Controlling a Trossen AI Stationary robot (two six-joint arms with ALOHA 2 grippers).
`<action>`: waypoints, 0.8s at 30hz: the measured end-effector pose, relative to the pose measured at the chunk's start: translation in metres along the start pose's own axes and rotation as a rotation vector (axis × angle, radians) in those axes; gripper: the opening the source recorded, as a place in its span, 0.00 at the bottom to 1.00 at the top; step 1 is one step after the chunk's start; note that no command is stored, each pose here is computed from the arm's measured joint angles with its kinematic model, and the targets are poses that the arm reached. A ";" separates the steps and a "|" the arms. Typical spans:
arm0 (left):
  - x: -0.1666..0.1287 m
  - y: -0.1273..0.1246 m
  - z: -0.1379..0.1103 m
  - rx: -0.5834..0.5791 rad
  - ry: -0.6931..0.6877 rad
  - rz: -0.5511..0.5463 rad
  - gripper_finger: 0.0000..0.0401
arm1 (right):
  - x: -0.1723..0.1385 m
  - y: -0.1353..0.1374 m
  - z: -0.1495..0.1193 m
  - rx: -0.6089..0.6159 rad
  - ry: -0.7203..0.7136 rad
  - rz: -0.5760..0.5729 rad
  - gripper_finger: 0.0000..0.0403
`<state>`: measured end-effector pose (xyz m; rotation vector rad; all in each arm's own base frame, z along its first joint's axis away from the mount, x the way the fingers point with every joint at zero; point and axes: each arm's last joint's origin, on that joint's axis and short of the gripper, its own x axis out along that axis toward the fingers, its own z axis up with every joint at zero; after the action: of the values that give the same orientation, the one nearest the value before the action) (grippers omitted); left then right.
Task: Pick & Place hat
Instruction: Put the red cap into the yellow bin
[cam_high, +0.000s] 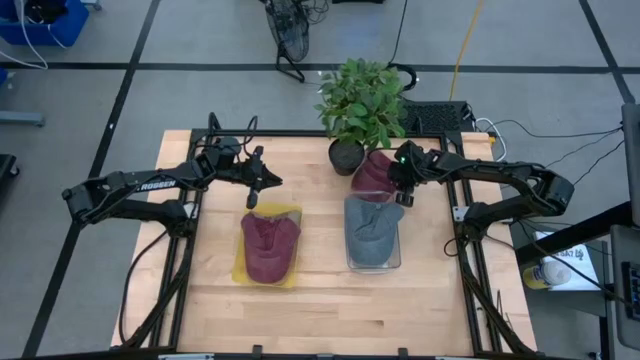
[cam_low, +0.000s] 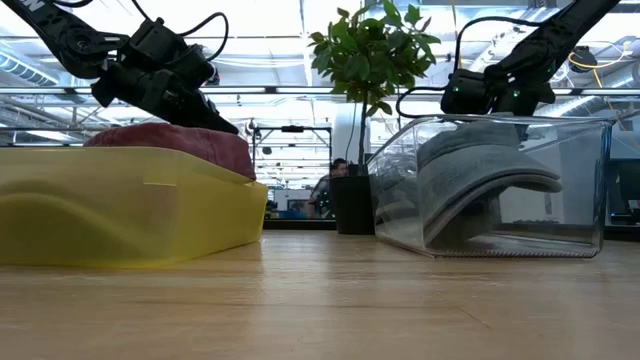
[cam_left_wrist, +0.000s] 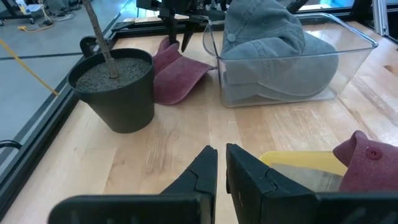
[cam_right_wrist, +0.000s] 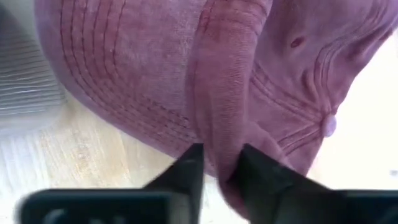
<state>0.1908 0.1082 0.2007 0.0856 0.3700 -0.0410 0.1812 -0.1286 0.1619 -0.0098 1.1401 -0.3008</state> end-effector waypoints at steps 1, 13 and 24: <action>0.000 0.000 0.000 -0.001 0.000 0.000 0.10 | 0.000 0.000 0.000 0.000 0.000 -0.003 0.15; 0.000 0.000 0.000 -0.030 0.000 0.000 0.10 | -0.032 -0.007 0.000 -0.025 -0.026 -0.273 0.01; 0.001 -0.001 0.004 -0.087 -0.029 -0.003 0.10 | -0.111 0.005 -0.004 -0.031 -0.213 -0.358 0.00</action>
<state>0.1932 0.1067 0.2037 -0.0015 0.3422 -0.0291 0.1366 -0.0968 0.2590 -0.2701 0.9274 -0.5863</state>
